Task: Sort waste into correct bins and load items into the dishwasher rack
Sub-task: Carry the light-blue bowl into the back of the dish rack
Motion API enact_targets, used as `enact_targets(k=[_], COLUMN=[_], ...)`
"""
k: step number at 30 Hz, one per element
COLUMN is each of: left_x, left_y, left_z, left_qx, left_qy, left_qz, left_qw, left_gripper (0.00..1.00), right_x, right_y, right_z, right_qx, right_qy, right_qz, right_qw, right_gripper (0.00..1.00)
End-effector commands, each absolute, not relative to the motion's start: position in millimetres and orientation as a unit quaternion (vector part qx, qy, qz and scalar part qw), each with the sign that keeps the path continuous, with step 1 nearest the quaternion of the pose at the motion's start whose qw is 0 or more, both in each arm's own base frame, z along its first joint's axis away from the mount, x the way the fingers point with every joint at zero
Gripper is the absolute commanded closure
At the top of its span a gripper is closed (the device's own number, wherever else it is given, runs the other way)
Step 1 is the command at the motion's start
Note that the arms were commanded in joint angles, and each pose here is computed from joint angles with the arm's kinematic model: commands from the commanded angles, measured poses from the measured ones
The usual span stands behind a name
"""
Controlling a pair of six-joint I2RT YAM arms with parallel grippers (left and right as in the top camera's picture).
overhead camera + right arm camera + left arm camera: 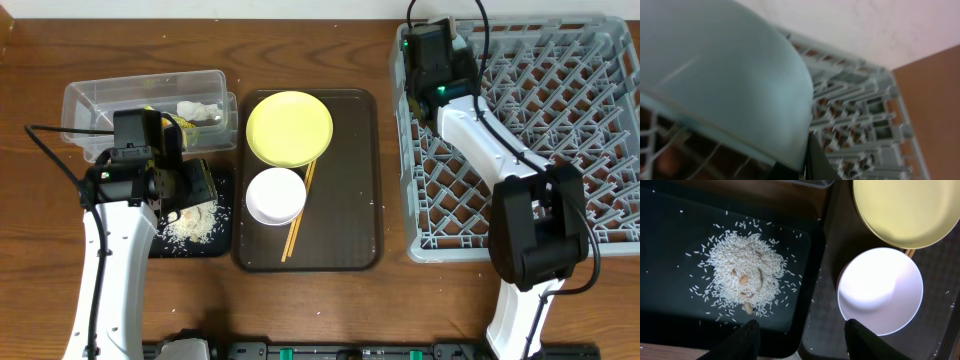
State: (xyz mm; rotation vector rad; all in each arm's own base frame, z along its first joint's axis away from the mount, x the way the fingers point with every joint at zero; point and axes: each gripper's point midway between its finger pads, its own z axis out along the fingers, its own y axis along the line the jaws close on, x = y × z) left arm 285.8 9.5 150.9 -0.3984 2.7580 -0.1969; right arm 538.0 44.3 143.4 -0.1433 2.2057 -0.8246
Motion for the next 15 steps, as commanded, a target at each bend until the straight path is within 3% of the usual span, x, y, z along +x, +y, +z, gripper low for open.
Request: enact_targets(k=[1,6,10,14,15], left_x=[285,285,285,284,284], left_y=[12,12,12,12,12], left_z=[151,151,151,151,151], left_qx=[-0.147,-0.147,-0.147,-0.147,-0.147], left_qy=[0.972,0.972,0.972,0.972,0.972], left_qz=[-0.066,-0.066,-0.066,-0.066,-0.066], left_qw=[0.173,0.173,0.173,0.172,0.172], left_gripper=[0.43,0.43,0.43,0.41,0.39], right_x=[523,506,492,479,476], right_y=[53,64,76,88,91], right_z=[135,140,143,153,157], right_qx=[-0.013,0.012,0.002,-0.015,-0.019], right_qy=[0.881,0.902,0.921,0.930,0.931], right_qz=[-0.284,-0.230,-0.180,-0.143,-0.136], right_qw=[0.378,0.366,0.347,0.338,0.338], right_gripper=[0.99,0.98,0.86,0.62,0.60])
